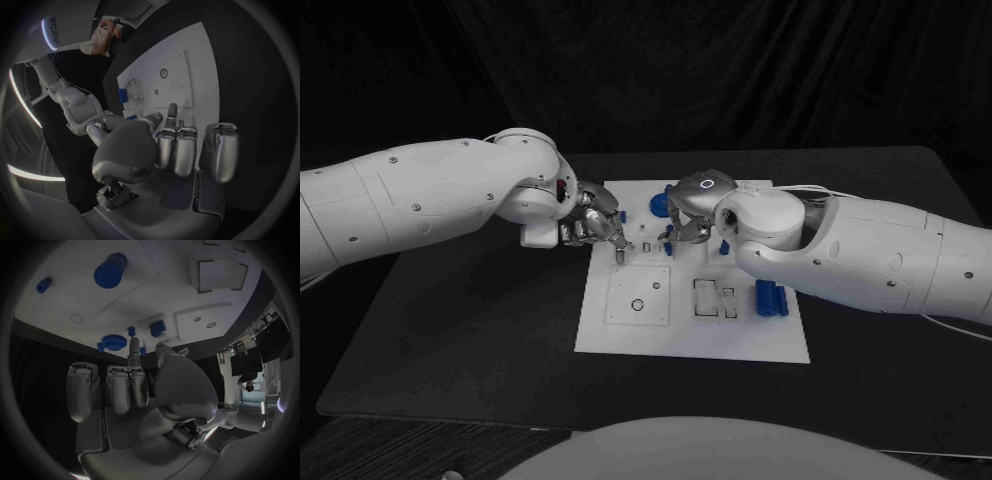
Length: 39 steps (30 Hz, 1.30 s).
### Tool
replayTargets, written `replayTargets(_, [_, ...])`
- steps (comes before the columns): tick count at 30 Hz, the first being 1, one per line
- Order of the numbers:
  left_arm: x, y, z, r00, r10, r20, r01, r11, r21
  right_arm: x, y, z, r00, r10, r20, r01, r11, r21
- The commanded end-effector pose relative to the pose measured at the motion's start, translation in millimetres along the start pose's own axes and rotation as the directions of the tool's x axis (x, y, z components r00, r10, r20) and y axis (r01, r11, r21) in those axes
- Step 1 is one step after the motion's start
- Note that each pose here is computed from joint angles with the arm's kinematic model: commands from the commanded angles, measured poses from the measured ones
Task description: Assemble the parts on the task board
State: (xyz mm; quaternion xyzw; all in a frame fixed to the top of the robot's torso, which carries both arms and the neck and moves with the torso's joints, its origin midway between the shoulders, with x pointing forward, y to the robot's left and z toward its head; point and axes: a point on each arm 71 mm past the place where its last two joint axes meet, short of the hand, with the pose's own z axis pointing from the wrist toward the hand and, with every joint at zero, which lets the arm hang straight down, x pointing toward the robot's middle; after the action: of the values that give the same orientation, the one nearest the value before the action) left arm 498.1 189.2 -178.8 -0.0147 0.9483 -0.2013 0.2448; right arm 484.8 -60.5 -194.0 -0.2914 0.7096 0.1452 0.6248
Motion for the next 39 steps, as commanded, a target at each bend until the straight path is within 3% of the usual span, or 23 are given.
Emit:
replayTargets(1, [1.3,-2.0,0.4,1.000,-0.007,-0.002,0.007,1.000,0.021,1.9,-0.2,-0.7,1.000,-0.010,-0.005,0.010,1.000,0.020])
replayTargets(15, [0.7,-1.3,0.5,1.000,-0.008,-0.001,0.008,1.000,0.019,7.3,4.4,-1.7,1.000,-0.001,-0.010,0.001,1.000,0.012])
replayTargets(28, [0.4,-1.1,1.0,1.000,-0.007,-0.004,0.007,1.000,0.017,14.3,7.0,-2.4,0.999,-0.007,-0.048,0.007,1.000,-0.005])
replayTargets(39, [0.4,-0.5,1.6,1.000,-0.005,-0.009,0.006,1.000,0.013,15.7,9.5,-2.4,1.000,0.004,-0.031,-0.005,0.999,-0.034])
